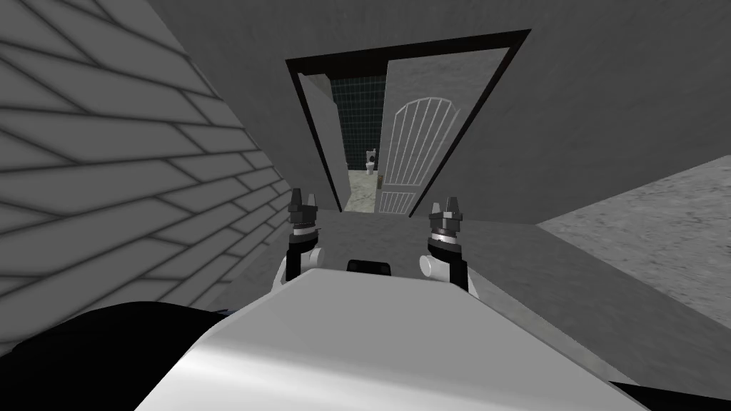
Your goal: Push the door open
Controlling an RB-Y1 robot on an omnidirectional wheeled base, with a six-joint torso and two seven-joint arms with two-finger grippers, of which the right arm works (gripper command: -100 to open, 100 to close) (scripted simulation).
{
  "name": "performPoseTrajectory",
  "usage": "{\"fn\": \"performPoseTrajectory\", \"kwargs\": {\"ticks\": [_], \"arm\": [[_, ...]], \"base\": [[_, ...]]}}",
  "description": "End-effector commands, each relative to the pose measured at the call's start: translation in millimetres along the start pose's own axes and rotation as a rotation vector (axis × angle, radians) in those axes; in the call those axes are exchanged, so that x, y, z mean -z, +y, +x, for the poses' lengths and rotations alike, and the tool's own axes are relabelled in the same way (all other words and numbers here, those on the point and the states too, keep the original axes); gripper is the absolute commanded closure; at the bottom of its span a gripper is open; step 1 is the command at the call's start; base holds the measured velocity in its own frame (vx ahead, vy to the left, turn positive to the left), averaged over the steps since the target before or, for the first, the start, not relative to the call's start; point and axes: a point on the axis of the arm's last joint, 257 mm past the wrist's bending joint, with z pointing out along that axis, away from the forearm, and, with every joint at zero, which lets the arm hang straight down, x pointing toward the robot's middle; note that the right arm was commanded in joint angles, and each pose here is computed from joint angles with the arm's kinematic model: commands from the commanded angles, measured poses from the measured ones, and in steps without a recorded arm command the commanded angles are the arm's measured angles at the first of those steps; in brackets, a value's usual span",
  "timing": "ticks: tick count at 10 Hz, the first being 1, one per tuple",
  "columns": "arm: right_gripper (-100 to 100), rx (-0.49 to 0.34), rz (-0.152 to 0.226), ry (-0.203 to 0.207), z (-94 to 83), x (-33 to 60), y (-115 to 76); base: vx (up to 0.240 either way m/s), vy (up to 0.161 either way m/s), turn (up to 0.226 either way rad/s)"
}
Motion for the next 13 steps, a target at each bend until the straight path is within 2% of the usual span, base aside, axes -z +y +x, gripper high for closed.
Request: {"fn": "performPoseTrajectory", "kwargs": {"ticks": [1,5,11,12,13], "arm": [[-100,0.034,0.025,0.025,5.4,0.7,-11.3],[-100,0.116,0.083,0.081,16.7,3.5,-38.1],[-100,0.31,0.222,0.207,34.0,16.6,-104.8],[-100,0.324,0.221,0.213,35.2,16.8,-105.0],[-100,0.365,0.247,0.239,37.0,20.4,-118.3]], "base": [[0.072,0.087,0.051],[0.04,-0.008,0.061],[0.072,0.013,0.086],[0.06,0.012,0.029],[0.042,0.006,0.055]]}}
